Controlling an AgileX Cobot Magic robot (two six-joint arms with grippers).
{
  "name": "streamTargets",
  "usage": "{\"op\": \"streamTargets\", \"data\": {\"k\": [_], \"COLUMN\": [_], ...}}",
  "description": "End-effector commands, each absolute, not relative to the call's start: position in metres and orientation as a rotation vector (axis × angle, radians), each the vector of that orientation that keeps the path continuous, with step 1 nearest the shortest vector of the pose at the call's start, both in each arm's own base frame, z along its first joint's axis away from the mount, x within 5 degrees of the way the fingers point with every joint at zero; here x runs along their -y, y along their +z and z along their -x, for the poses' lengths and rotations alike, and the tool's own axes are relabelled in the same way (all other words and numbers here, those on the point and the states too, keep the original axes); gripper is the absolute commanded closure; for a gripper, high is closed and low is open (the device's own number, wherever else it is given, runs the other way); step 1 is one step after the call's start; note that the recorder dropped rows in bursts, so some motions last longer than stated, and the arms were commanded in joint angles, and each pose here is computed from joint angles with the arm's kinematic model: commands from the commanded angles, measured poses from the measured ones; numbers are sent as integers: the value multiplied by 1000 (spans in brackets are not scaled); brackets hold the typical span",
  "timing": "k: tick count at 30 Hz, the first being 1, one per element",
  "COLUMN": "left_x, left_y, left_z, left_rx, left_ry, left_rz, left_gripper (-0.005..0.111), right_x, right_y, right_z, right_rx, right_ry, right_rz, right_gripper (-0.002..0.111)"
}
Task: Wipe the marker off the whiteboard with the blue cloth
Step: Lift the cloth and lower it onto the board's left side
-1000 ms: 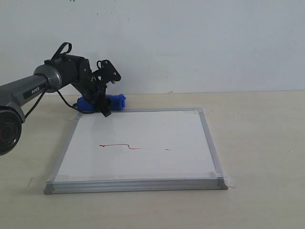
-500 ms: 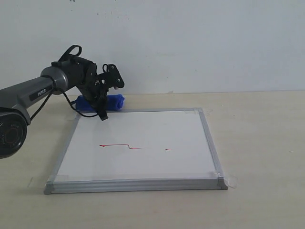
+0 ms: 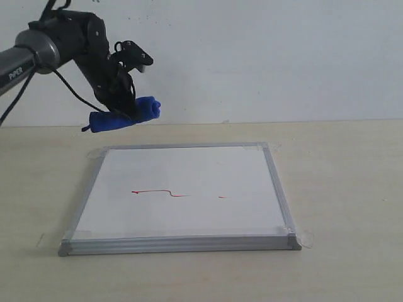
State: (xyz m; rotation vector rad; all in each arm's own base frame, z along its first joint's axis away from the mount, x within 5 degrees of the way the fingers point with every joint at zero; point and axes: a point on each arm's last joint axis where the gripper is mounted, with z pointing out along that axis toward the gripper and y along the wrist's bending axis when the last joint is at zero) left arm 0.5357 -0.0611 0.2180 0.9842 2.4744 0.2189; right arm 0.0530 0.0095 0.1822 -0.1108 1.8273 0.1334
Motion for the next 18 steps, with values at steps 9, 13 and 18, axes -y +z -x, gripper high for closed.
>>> {"op": "streamTargets", "data": {"k": [9, 13, 18], "left_x": [73, 65, 60], "left_y": [287, 294, 294], "left_z": [-477, -450, -405], "left_rx": [-2534, -2581, -2646], "left_ry": [-130, -107, -130], "left_rz": [-893, -927, -958], "left_gripper": [103, 103, 103], "right_x": [-9, -9, -9], "right_y": [183, 183, 183], "right_z": [-53, -53, -53], "right_rx": [-1814, -1814, -1814], "right_ry": [132, 132, 132], "right_rz": [108, 108, 108], "right_gripper": [108, 108, 108]}}
